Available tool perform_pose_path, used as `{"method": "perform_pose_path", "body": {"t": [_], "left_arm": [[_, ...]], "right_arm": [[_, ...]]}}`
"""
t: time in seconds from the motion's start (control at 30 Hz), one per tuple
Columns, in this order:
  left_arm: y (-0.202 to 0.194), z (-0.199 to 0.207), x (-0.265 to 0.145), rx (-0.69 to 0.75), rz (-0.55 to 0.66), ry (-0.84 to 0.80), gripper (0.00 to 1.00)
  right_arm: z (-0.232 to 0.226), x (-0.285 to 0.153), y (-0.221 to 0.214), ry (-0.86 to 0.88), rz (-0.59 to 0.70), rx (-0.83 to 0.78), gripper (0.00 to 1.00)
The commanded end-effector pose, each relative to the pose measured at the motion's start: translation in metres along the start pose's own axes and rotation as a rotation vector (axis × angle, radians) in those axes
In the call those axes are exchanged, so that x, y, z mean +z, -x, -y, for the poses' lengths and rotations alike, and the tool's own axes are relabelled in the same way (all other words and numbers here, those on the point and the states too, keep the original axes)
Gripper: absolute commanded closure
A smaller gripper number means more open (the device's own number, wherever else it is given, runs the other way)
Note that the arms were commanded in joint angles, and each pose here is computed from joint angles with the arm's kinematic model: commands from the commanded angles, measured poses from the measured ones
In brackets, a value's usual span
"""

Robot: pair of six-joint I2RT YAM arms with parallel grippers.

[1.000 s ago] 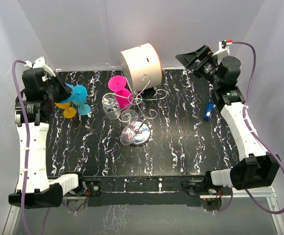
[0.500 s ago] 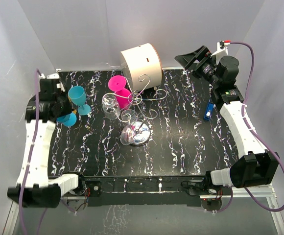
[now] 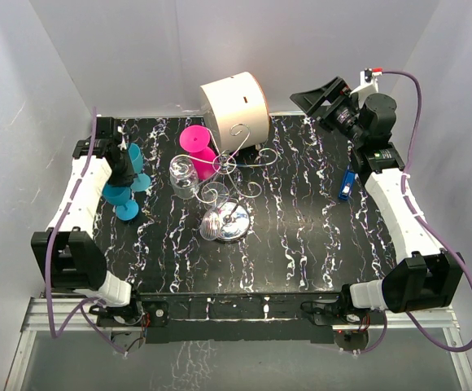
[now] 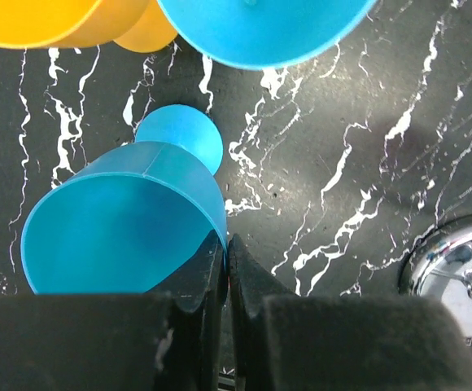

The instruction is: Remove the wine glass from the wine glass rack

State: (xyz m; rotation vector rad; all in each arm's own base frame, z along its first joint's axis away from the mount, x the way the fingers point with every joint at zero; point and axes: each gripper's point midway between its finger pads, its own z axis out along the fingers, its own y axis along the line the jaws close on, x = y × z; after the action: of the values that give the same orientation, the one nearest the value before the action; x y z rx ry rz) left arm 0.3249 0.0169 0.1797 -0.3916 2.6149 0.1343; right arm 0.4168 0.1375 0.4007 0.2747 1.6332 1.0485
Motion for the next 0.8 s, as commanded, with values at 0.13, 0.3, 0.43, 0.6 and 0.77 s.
{"method": "perform_pose_path", "body": {"t": [0.13, 0.3, 0.43, 0.6, 0.77], "left_arm": [[0.019, -0.009, 0.014, -0.042, 0.048, -0.009, 1.00], [0.022, -0.008, 0.021, -0.041, 0.040, -0.011, 1.00], [0.023, -0.006, 0.025, -0.042, 0.026, -0.018, 1.00], [0.023, -0.002, 0.024, -0.033, 0.024, -0.046, 0.87], [0.029, -0.002, 0.002, -0.031, 0.070, -0.068, 0.56]], "right_arm": [[-0.007, -0.005, 0.008, 0.019, 0.039, -0.027, 0.11], [-0.003, -0.002, 0.004, 0.016, 0.025, -0.014, 0.11], [-0.002, -0.002, 0.003, 0.015, 0.020, -0.012, 0.11], [-0.003, -0.003, 0.003, 0.011, 0.023, -0.013, 0.11], [-0.005, -0.006, 0.007, 0.004, 0.031, -0.027, 0.11]]}}
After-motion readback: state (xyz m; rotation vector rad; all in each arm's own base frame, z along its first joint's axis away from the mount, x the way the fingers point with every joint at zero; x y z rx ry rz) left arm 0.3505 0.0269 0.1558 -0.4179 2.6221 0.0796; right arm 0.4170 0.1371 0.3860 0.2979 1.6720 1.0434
